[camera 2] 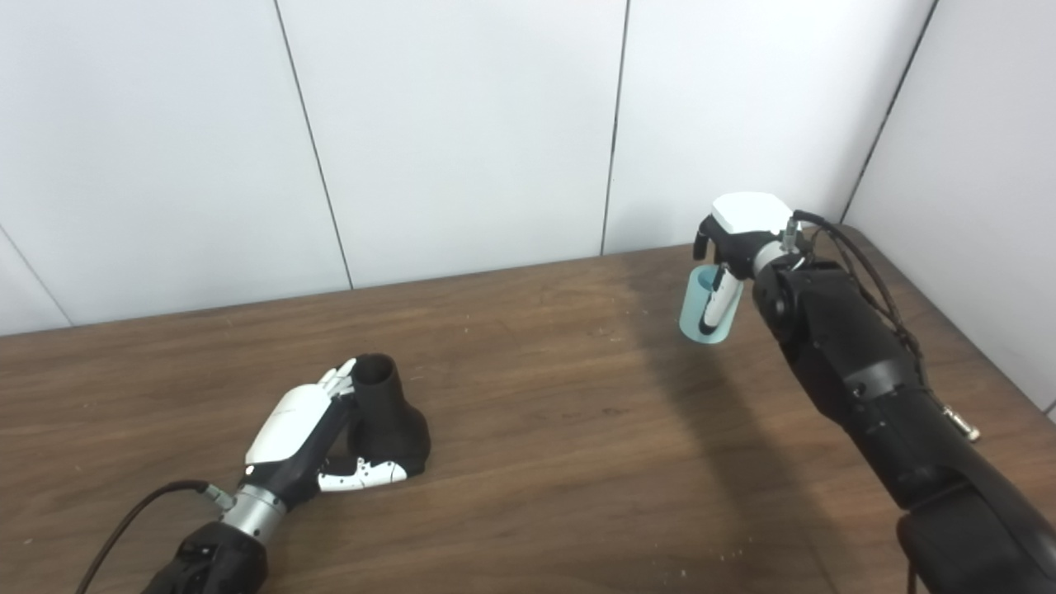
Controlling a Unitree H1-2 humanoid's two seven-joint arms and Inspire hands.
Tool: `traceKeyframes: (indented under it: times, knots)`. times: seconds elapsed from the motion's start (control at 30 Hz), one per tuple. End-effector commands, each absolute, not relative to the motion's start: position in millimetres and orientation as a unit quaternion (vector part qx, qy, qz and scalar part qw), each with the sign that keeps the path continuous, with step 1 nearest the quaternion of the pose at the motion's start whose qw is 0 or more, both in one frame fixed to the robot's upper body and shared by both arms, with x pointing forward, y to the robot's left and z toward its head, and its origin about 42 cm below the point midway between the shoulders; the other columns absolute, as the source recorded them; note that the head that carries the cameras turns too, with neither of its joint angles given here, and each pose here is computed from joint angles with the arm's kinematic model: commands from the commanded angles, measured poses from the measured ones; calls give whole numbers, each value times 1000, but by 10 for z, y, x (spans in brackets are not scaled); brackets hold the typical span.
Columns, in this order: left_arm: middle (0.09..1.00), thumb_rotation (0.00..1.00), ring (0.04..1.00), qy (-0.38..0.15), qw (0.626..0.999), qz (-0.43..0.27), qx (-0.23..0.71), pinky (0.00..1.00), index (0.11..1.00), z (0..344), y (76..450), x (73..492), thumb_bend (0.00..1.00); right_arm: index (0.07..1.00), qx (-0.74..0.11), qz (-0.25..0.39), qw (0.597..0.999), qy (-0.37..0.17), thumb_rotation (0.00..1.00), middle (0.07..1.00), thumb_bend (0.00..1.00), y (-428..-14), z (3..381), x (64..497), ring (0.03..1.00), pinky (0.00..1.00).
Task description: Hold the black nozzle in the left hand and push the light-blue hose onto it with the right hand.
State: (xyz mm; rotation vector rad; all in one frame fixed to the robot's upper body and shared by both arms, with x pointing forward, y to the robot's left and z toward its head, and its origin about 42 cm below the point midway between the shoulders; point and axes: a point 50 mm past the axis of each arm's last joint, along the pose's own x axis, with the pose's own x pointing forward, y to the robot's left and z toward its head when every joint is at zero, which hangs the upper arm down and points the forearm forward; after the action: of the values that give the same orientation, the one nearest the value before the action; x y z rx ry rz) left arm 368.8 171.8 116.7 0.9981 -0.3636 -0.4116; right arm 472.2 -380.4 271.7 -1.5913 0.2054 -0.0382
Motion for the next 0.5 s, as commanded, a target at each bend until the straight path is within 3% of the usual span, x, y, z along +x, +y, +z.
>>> traceKeyframes:
  times: [0.0,0.1,0.23,0.47]
  knots:
    - [906,603,1000,-60,844,-232,480,1000,552,426,1909,3152,598,615,-727,-65,683,40,10,472,601,-3903,3252,4802,317,231]
    - [906,603,1000,-60,845,-231,479,1000,557,432,1906,3156,598,501,-729,-64,681,32,1,474,540,-3902,3269,4801,302,218]
    - [906,603,1000,-59,845,-230,479,1000,570,436,1909,3157,598,486,-731,-62,679,24,0,471,533,-3893,3261,4799,235,153]
    - [906,604,1000,-60,845,-229,479,1000,573,438,1925,3161,599,485,-732,-55,679,15,0,471,532,-3914,3248,4781,234,159]
